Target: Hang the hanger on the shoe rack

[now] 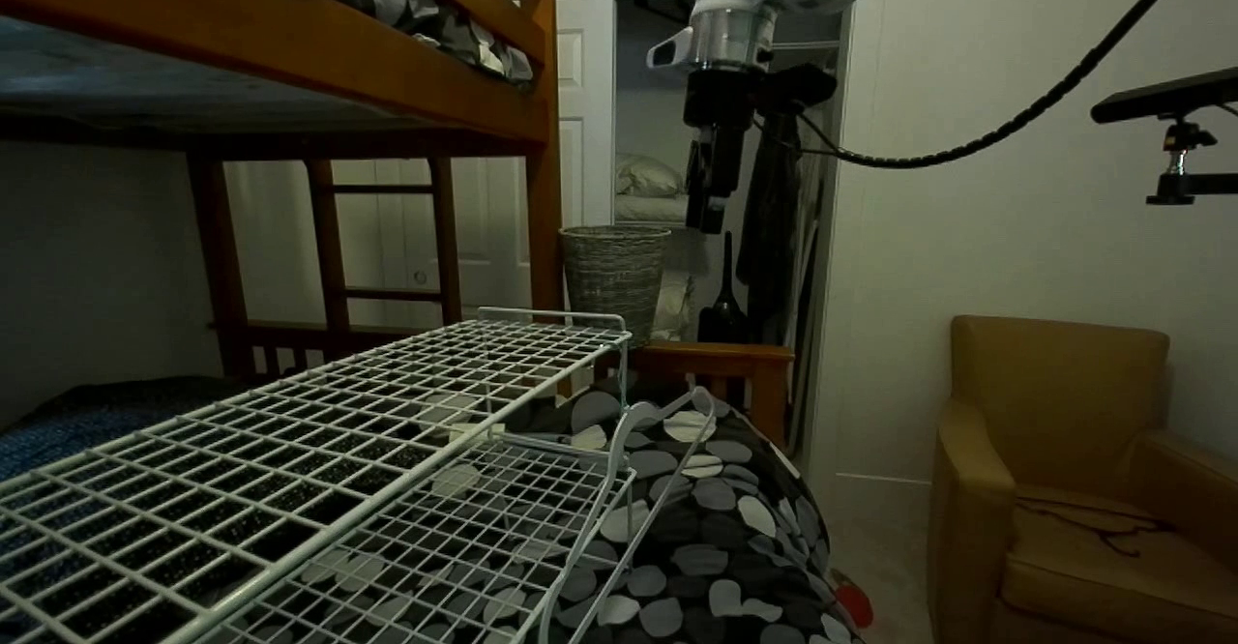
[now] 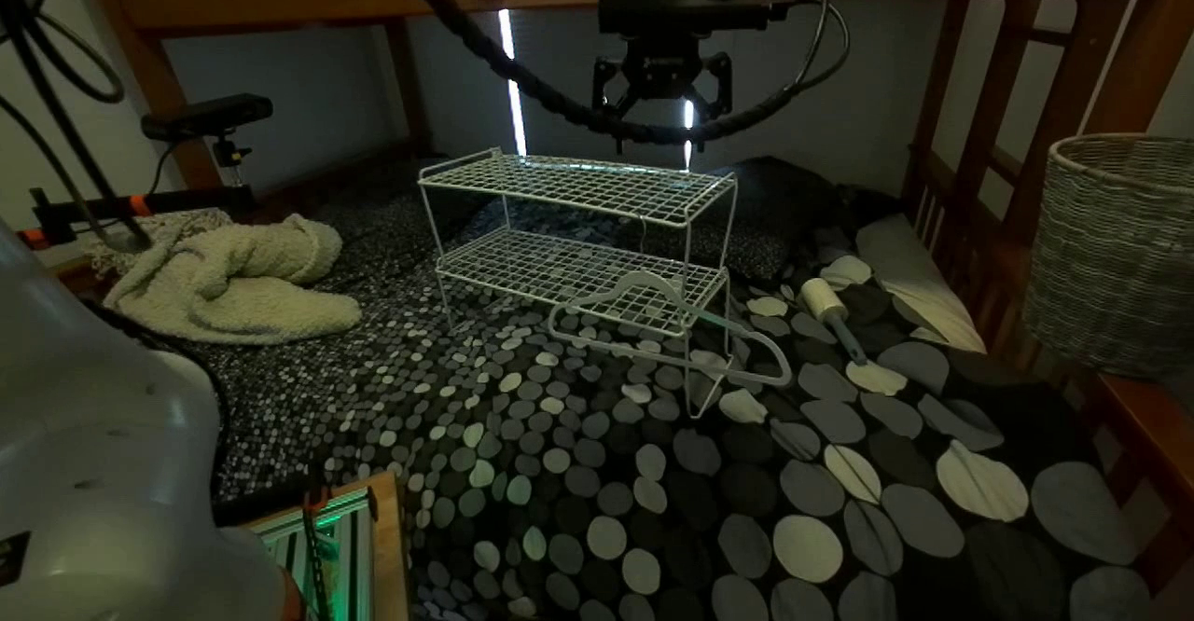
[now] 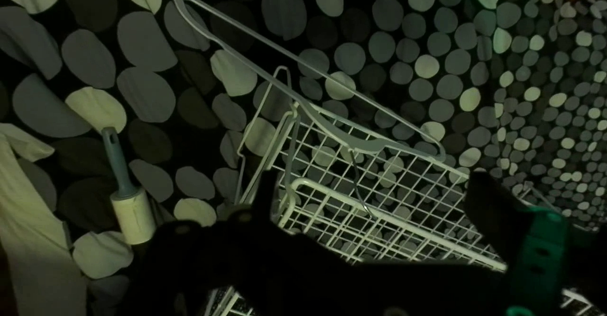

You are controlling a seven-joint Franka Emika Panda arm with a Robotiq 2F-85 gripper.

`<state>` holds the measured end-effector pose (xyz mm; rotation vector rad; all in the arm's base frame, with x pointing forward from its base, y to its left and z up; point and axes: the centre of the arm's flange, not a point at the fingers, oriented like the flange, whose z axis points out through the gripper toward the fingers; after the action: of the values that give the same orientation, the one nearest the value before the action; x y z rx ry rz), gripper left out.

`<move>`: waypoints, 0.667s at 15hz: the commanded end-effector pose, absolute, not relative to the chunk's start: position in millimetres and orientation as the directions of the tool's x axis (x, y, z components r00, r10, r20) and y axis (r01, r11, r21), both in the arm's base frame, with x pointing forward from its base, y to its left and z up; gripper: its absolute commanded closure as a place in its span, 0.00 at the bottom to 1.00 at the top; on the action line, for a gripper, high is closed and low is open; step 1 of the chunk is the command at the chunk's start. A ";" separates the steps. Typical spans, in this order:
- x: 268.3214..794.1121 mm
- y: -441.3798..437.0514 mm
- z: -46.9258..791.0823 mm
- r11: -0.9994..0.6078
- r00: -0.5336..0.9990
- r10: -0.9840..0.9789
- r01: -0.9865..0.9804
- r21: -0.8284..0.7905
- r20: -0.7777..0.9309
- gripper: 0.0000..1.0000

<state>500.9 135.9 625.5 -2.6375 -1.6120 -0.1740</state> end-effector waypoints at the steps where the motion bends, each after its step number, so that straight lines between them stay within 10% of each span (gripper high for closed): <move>1: 469.6 133.6 632.1 -0.500 0.488 0.859 0.865 0.050 0.155 0.00; 10: 466.6 140.7 652.0 -0.520 0.508 0.848 0.852 0.053 0.151 0.00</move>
<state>466.6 140.7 652.0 -2.7039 -1.5246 -0.2455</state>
